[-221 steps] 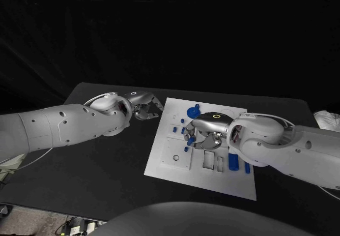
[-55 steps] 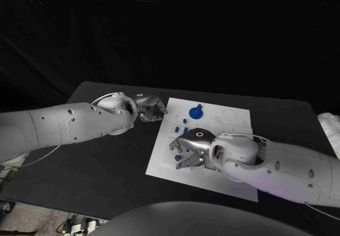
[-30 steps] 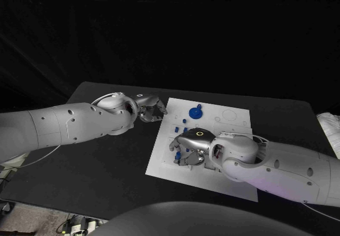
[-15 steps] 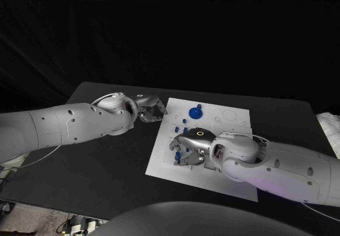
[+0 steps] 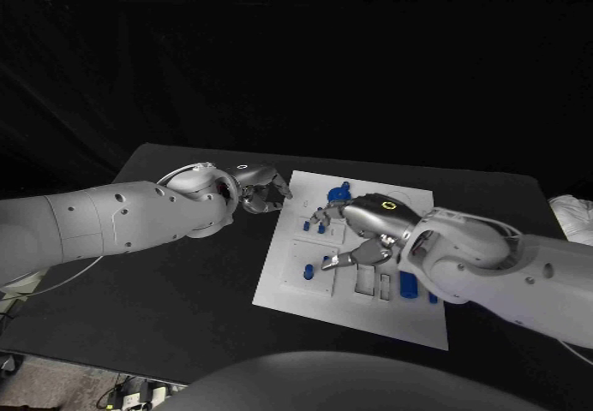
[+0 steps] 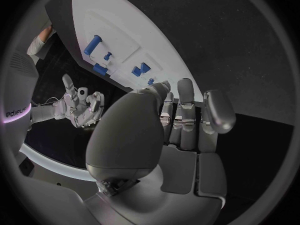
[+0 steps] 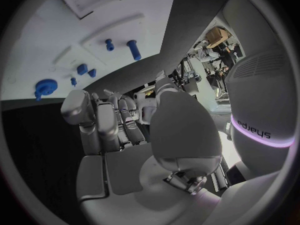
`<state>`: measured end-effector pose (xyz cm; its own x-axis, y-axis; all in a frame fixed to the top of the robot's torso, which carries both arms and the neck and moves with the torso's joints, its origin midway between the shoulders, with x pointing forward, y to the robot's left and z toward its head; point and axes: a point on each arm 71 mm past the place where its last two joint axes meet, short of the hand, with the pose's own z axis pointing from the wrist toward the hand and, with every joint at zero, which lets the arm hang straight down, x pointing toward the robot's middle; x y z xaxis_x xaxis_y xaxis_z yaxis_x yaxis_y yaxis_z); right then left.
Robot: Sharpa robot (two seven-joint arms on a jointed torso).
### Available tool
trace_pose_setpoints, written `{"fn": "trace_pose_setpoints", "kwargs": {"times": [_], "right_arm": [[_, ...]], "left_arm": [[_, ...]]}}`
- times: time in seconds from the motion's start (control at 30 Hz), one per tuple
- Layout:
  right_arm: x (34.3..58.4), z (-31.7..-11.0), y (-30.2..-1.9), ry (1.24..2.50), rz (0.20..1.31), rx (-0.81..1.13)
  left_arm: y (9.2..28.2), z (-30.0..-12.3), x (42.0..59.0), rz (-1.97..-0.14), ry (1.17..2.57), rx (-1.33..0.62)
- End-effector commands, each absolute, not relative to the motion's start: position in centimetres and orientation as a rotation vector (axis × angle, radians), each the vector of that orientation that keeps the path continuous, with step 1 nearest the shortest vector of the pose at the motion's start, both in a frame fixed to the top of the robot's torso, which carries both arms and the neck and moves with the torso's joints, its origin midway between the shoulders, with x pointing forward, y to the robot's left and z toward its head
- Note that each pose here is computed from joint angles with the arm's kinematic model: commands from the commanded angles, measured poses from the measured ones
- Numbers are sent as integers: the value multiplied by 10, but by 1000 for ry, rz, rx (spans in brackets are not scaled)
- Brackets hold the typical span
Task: Assemble the parts on the task board
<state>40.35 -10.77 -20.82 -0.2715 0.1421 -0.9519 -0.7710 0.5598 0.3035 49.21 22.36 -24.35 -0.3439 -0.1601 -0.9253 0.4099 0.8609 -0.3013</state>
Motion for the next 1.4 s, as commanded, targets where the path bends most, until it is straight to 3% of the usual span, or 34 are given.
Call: {"fn": "trace_pose_setpoints", "kwargs": {"times": [0.03,0.17,0.37,0.63,1.07,1.4], "right_arm": [[408,-186,-128,1564,1075,-386],[414,-179,-162,1634,1016,-316],[415,-187,-204,1729,877,-268],[410,-201,-234,1813,707,-237],[425,-231,-236,2166,290,-196],[434,-245,-221,2440,110,-214]], "left_arm": [[222,-240,490,-624,1792,183],[221,-239,488,-634,1780,179],[220,-237,485,-653,1760,181],[219,-237,481,-669,1758,183],[217,-243,479,-679,1771,183],[214,-244,478,-691,1770,182]]}}
